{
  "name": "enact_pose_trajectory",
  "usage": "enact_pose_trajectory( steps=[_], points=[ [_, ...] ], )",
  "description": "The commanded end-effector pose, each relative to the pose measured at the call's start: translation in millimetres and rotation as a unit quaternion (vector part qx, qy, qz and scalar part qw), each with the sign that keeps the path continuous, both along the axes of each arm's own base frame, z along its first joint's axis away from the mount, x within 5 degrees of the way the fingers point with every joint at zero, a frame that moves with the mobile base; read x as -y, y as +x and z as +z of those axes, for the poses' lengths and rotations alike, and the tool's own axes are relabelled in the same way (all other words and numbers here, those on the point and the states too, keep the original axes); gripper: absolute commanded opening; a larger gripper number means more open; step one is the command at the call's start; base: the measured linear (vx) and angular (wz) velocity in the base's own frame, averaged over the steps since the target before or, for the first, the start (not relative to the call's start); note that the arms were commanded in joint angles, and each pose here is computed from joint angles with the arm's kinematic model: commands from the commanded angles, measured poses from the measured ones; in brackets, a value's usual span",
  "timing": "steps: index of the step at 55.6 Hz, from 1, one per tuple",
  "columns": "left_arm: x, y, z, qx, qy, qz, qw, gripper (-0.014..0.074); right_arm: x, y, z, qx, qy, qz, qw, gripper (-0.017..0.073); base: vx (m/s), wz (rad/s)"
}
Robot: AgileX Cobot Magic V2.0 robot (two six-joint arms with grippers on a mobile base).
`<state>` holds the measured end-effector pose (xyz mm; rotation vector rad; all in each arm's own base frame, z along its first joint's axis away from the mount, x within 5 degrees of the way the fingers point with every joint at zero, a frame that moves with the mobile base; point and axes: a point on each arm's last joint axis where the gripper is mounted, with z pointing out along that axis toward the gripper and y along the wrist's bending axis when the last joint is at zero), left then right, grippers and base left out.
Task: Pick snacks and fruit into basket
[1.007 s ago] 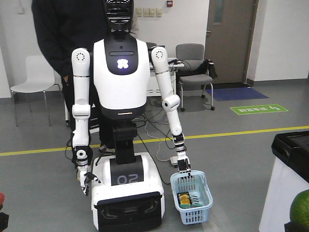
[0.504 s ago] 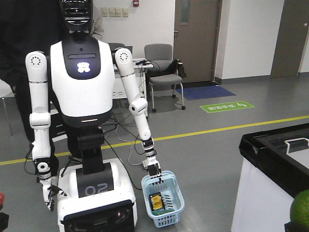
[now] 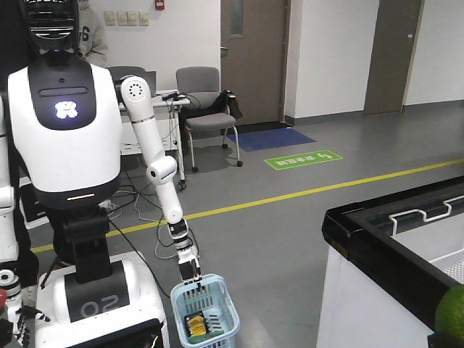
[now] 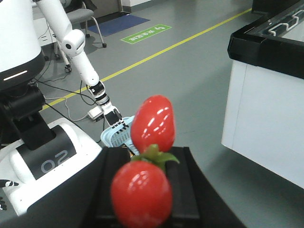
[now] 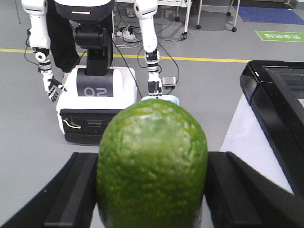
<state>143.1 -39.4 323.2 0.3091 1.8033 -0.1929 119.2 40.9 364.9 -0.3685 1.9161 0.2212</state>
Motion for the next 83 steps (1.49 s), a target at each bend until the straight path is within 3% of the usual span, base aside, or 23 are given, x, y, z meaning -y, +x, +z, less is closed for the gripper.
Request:
enact_pose_trajectory(
  steps=[1,36,83],
  points=[
    [-2.9,0.7,17.6,0.05,-0.021,0.018,0.998,-0.0006,1.1,0.8,16.9,0.057,0.014,-0.006,0.998,-0.0009,0.14,-0.15],
    [-2.9,0.7,17.6,0.05,-0.021,0.018,0.998,-0.0006,1.1,0.8,16.9,0.057,0.014,-0.006,0.998,-0.0009,0.15,0.0],
    [-2.9,0.7,17.6,0.05,-0.021,0.018,0.998,-0.0006,1.1,0.8,16.9,0.057,0.014,-0.006,0.998,-0.0009,0.25,0.35]
  ],
)
